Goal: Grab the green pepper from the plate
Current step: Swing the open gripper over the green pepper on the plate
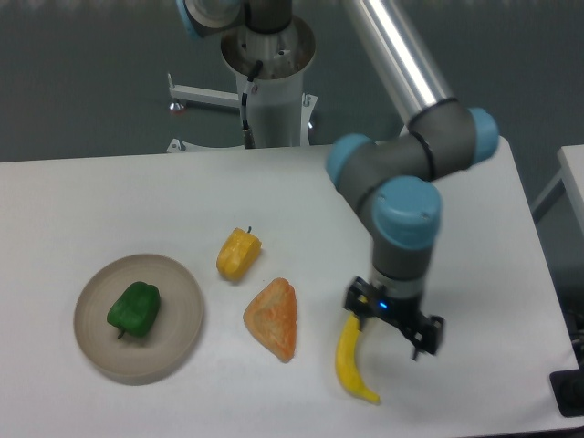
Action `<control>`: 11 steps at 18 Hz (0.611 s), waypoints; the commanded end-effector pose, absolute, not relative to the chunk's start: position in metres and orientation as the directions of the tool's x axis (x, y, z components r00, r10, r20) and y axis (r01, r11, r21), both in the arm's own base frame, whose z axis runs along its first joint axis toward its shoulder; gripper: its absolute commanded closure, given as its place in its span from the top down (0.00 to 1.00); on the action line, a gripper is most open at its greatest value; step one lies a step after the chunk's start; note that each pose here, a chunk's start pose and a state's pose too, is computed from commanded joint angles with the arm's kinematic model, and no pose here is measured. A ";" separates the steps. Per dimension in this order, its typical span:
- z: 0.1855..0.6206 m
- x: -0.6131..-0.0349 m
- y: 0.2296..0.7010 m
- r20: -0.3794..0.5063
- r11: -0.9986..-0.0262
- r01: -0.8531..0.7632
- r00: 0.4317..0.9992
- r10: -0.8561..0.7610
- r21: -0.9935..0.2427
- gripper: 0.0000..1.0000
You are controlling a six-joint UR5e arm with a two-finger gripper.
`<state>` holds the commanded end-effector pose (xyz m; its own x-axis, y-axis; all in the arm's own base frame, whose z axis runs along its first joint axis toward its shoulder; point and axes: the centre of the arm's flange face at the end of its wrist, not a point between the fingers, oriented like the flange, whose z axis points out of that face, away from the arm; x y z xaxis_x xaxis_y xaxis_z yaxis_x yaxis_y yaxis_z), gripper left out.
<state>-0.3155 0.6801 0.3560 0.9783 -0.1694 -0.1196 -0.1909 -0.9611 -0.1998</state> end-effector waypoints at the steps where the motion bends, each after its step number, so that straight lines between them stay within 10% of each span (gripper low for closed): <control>1: 0.353 -0.302 0.681 -0.081 -0.964 -0.155 0.987 -0.140 -0.218 1.00; 11: 0.344 -0.153 0.674 0.070 -0.978 0.000 0.997 -0.015 -0.206 1.00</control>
